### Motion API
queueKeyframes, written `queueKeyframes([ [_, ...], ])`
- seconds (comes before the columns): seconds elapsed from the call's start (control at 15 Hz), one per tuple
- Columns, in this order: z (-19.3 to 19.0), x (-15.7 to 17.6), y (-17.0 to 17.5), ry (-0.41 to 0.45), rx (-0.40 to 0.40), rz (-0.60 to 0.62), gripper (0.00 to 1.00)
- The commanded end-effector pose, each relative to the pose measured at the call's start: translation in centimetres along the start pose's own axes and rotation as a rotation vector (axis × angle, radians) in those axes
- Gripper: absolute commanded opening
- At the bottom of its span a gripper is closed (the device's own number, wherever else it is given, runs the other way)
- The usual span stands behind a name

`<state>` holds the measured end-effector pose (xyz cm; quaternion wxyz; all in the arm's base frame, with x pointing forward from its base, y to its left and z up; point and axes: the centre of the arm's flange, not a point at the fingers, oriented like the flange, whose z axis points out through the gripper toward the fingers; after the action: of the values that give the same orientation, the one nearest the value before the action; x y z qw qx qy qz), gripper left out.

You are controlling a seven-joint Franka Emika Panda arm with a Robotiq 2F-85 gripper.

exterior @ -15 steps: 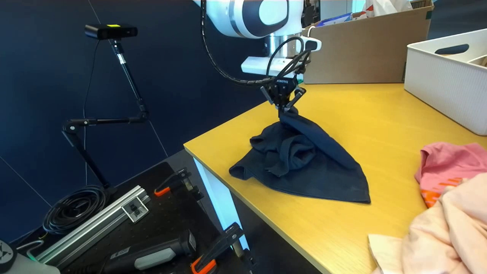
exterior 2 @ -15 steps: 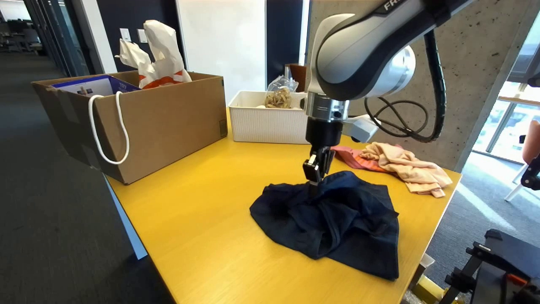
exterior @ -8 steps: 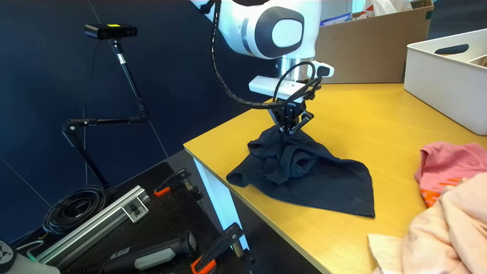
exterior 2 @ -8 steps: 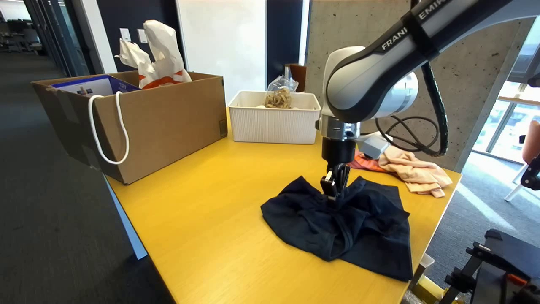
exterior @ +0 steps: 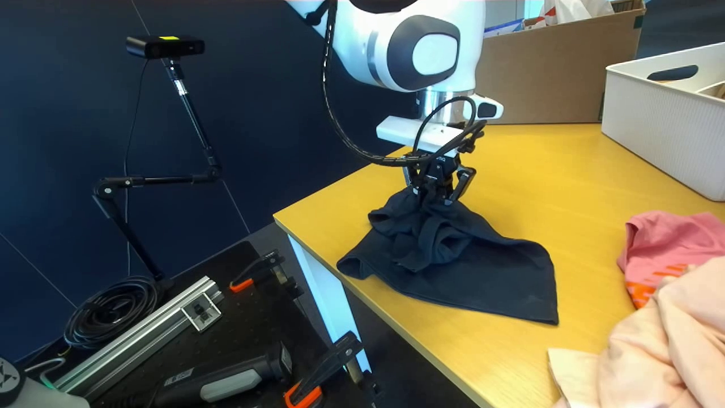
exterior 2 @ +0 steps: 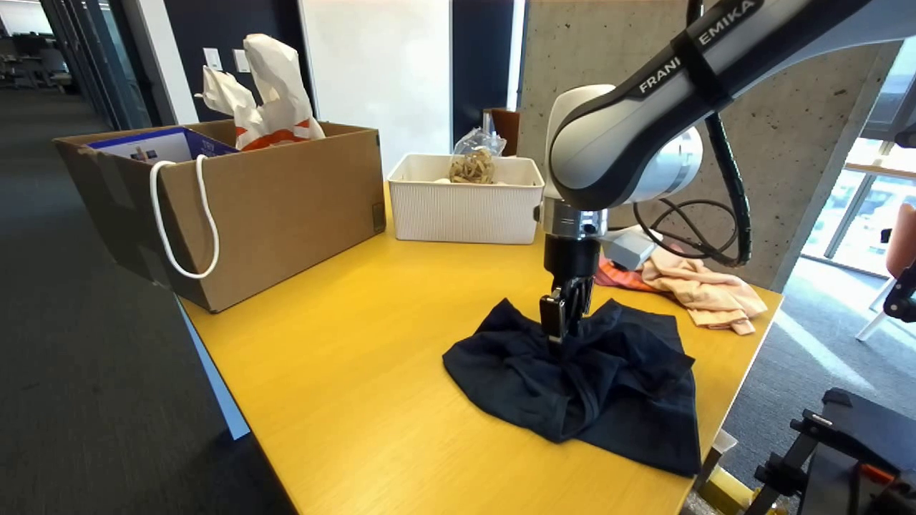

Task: Fold the black shirt multiple times

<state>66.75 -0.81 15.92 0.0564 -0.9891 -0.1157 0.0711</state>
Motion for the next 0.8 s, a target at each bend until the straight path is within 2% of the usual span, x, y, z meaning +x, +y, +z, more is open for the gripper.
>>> queueKeyframes([
  [0.0,-1.7,-0.7,-0.6,-0.003,0.006,-0.005,0.83],
  [0.2,-1.0,-0.3,-0.8,-0.022,0.026,-0.035,1.0],
  [0.53,1.5,0.7,0.1,-0.046,0.039,-0.066,1.0],
  [0.73,3.9,1.3,0.7,-0.064,0.012,-0.055,1.0],
])
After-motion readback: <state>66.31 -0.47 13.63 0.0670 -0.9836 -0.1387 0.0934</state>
